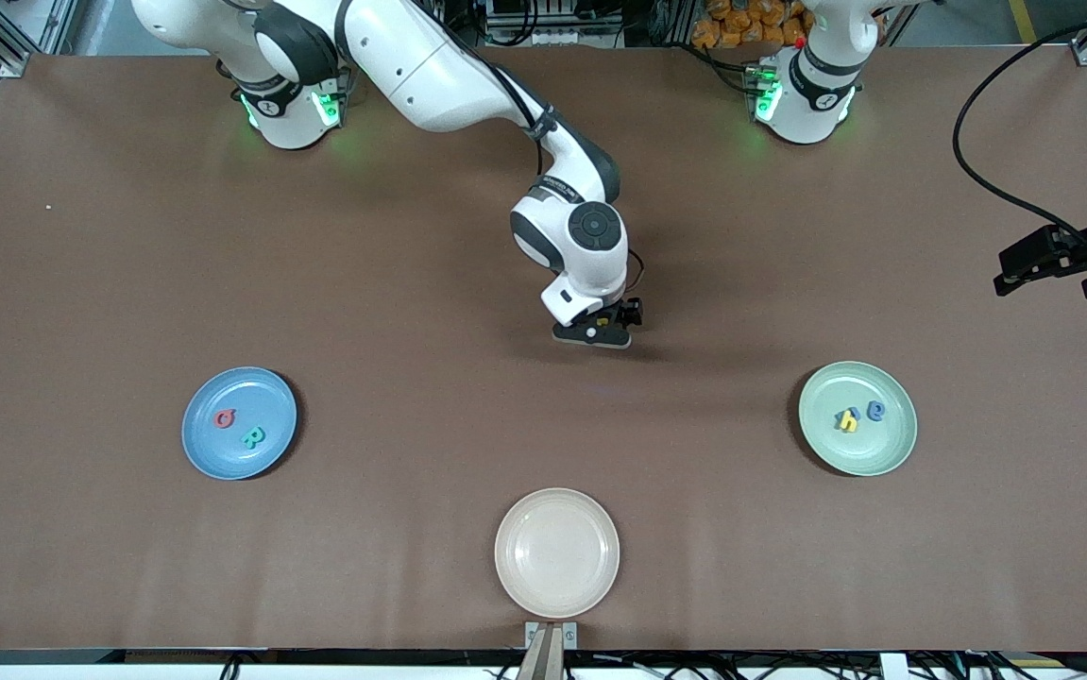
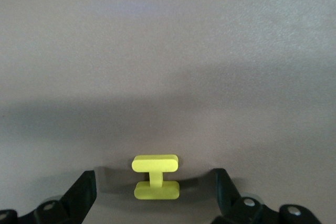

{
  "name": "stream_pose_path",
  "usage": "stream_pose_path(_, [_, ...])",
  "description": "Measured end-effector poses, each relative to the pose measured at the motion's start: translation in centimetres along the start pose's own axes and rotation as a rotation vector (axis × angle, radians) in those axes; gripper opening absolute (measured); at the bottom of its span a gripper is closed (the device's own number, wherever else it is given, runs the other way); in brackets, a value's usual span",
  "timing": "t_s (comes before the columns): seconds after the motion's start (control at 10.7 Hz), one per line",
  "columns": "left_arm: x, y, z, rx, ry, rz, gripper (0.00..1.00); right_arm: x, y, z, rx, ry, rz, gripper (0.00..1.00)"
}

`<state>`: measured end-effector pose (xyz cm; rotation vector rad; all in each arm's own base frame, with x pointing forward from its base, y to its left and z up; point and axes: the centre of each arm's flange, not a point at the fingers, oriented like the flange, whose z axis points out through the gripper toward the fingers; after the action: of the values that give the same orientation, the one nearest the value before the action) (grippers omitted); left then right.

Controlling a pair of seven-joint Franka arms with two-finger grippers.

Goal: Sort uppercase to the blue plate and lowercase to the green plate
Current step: 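Grasp the yellow H with the right gripper while the left gripper withdraws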

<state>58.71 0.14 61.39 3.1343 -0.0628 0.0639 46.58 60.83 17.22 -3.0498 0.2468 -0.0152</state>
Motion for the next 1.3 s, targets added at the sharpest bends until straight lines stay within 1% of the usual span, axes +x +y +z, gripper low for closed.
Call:
stream_pose_path(0.28, [0.0, 0.1, 0.1, -0.001, -0.002, 0.001, 1.00, -0.1, -0.1, 0.0, 0.000, 0.001, -0.002, 0.99])
stream_pose_path(0.37, [0.0, 0.2, 0.1, -0.001, -0.002, 0.003, 1.00, 0.0, -0.1, -0.1, -0.001, 0.003, -0.002, 0.86])
stream_pose_path(0.47, [0.0, 0.3, 0.0, -0.001, -0.002, 0.005, 1.00, 0.1, -0.1, -0.2, -0.001, 0.008, -0.004, 0.75])
stream_pose_path(0.65, [-0.1, 1.1, -0.1, -0.002, 0.000, 0.018, 1.00, 0.0, -0.5, -0.7, 0.003, 0.025, -0.022, 0.44])
stream_pose_path(0.74, [-0.1, 2.3, -0.1, -0.002, 0.001, 0.037, 1.00, -0.1, -0.6, -1.0, -0.001, 0.030, -0.029, 0.37])
stream_pose_path(1.02, [-0.1, 4.4, -0.1, -0.004, 0.001, 0.054, 1.00, 0.0, -0.7, -1.1, -0.001, 0.035, -0.031, 0.36])
stream_pose_path(1.3, [-0.1, 4.4, 0.0, -0.004, -0.003, 0.052, 1.00, 1.9, 0.0, -2.5, -0.013, 0.054, -0.023, 0.36])
